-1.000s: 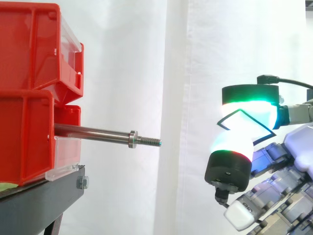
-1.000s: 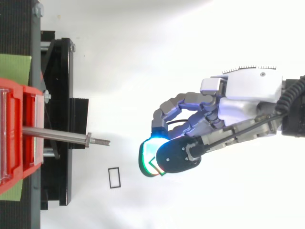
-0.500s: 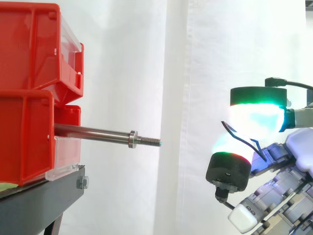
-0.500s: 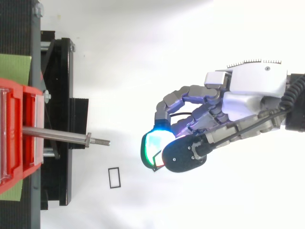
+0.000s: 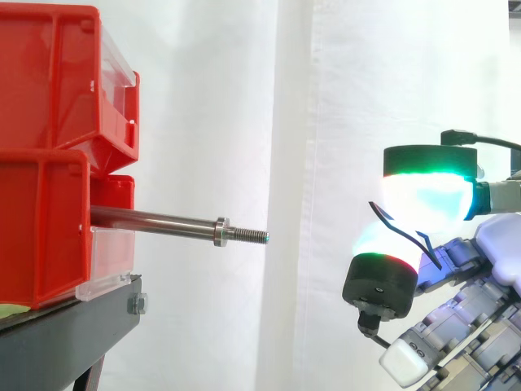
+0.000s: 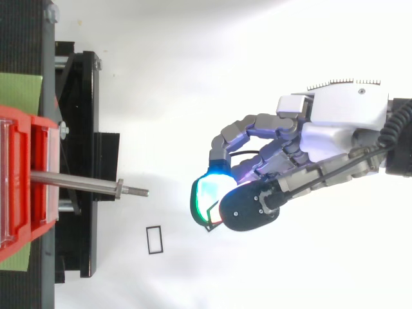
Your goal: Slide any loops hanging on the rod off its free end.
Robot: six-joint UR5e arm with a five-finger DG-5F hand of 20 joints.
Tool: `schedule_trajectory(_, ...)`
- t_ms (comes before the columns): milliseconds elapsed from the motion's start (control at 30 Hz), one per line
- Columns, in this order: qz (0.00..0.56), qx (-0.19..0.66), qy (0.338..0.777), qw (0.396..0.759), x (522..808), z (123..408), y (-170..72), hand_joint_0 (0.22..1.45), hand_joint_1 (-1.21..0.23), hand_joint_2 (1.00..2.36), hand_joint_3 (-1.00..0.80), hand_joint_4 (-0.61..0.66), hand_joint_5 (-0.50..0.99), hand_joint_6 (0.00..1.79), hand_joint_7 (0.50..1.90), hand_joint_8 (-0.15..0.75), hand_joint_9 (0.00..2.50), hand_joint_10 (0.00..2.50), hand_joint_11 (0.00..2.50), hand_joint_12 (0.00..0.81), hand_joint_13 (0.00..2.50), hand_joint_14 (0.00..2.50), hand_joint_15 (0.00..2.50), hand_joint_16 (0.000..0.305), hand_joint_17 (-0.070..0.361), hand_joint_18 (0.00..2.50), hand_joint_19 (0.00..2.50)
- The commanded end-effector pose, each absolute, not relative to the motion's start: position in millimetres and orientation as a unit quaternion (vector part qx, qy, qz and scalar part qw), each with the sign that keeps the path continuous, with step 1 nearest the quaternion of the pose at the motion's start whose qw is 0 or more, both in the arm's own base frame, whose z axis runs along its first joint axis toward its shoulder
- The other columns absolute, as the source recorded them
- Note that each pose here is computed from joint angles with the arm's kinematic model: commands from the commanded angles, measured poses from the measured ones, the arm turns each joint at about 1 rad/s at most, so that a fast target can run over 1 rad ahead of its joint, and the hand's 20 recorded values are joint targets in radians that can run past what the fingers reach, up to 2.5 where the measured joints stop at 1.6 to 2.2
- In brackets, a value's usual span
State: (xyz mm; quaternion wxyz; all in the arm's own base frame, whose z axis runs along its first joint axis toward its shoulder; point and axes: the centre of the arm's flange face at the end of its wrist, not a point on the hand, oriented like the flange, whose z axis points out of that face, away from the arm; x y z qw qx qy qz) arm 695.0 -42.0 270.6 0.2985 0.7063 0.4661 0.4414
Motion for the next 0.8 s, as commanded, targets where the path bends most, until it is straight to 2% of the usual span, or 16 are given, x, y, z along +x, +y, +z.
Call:
schedule_trajectory(0, 0.441, 0.706, 0.467, 0.298, 695.0, 270.4, -41.3, 0.62, -0.74, 1.01, -0.36, -0.09, -0.15, 0.89, 0.95, 0.22, 0.75, 0.0, 0.15, 0.3, 0.39, 0.0, 0.05, 0.039, 0.088, 0.48, 0.29)
schedule_trajectory(400, 0.442, 0.706, 0.466, 0.298, 695.2, 270.5, -41.3, 0.58, -0.66, 1.0, -0.5, -0.02, -0.14, 0.86, 0.9, 0.224, 0.74, 0.0, 0.15, 0.304, 0.38, 0.0, 0.05, 0.04, 0.09, 0.47, 0.3)
schedule_trajectory(667, 0.442, 0.706, 0.466, 0.299, 695.2, 270.5, -42.3, 0.58, -0.66, 1.0, -0.5, -0.01, -0.13, 0.83, 0.95, 0.217, 0.74, 0.0, 0.13, 0.305, 0.39, 0.0, 0.04, 0.04, 0.09, 0.47, 0.31)
schedule_trajectory(767, 0.443, 0.705, 0.466, 0.299, 695.6, 271.1, -41.2, 0.62, -0.69, 1.01, -0.43, -0.04, -0.12, 0.84, 0.98, 0.211, 0.74, 0.0, 0.1, 0.301, 0.4, 0.0, 0.04, 0.039, 0.088, 0.48, 0.29)
